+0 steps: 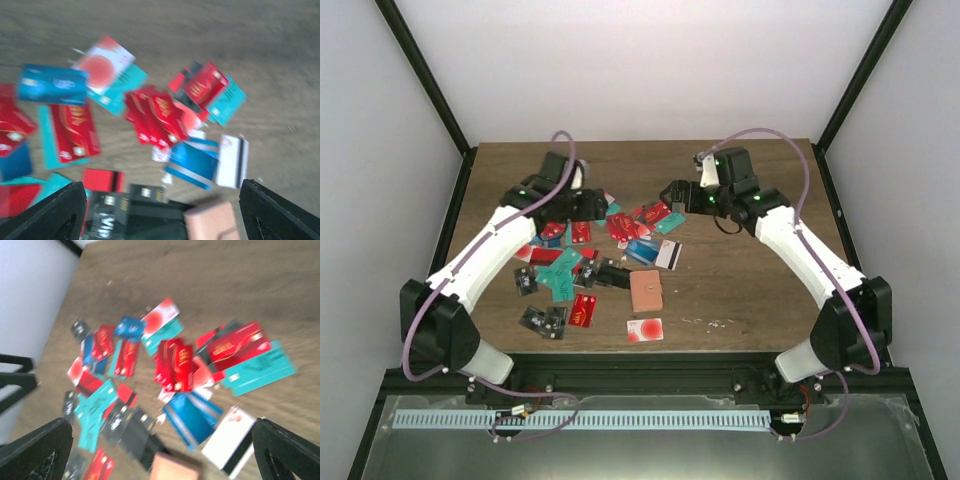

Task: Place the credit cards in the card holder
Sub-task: Reset both arms

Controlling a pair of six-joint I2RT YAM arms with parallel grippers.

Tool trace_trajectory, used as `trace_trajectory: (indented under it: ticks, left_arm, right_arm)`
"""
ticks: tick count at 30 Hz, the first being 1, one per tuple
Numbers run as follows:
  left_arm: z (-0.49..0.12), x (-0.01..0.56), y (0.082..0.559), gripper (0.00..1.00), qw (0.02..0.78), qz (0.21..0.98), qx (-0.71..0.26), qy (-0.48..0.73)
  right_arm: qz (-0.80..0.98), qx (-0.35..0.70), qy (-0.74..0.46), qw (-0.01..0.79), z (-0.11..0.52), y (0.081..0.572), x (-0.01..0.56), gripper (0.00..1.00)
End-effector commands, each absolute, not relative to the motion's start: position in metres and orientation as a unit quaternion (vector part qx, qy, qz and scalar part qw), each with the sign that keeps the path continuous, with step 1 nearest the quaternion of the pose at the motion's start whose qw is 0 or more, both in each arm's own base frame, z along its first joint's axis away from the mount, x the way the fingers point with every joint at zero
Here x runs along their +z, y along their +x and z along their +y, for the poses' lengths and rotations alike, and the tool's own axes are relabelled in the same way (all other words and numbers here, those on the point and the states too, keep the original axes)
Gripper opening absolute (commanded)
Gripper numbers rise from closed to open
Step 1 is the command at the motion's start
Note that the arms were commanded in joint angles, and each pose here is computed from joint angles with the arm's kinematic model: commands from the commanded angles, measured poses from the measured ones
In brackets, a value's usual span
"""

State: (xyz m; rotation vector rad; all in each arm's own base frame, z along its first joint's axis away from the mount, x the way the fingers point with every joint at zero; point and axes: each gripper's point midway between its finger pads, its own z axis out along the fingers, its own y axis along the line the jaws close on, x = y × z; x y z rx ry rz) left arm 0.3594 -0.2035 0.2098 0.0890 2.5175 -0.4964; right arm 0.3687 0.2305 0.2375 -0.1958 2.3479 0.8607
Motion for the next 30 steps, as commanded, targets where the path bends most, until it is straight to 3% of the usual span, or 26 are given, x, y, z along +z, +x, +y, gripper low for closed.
trace_trajectory:
  ticks: [1, 11, 14, 20, 30]
  left_arm:
    - [-0.148, 0.223, 0.381, 0.86, 0.348, 0.931, -0.111, 0.008]
    - [-0.052, 0.246, 0.378, 0.88, 0.556, 0.829, 0.042, -0.038]
    - [-0.03, 0.238, 0.364, 0.96, 0.607, 0.79, 0.08, -0.047]
    - [-0.006, 0.194, 0.351, 1.0, 0.623, 0.775, 0.092, -0.05]
    - [0.017, 0.148, 0.358, 1.0, 0.644, 0.758, 0.069, -0.072]
  right_arm:
    - [0.888, 0.224, -0.065, 0.396, 0.187, 0.391, 0.261, 1.0]
    - [0.853, 0.049, 0.025, 0.52, 0.094, 0.406, 0.267, 1.0]
    - [0.825, 0.032, 0.024, 0.564, 0.083, 0.396, 0.252, 1.0]
    - [0.79, 0.018, 0.012, 0.613, 0.066, 0.359, 0.192, 1.0]
    - [0.72, 0.003, -0.023, 0.693, 0.048, 0.34, 0.166, 1.0]
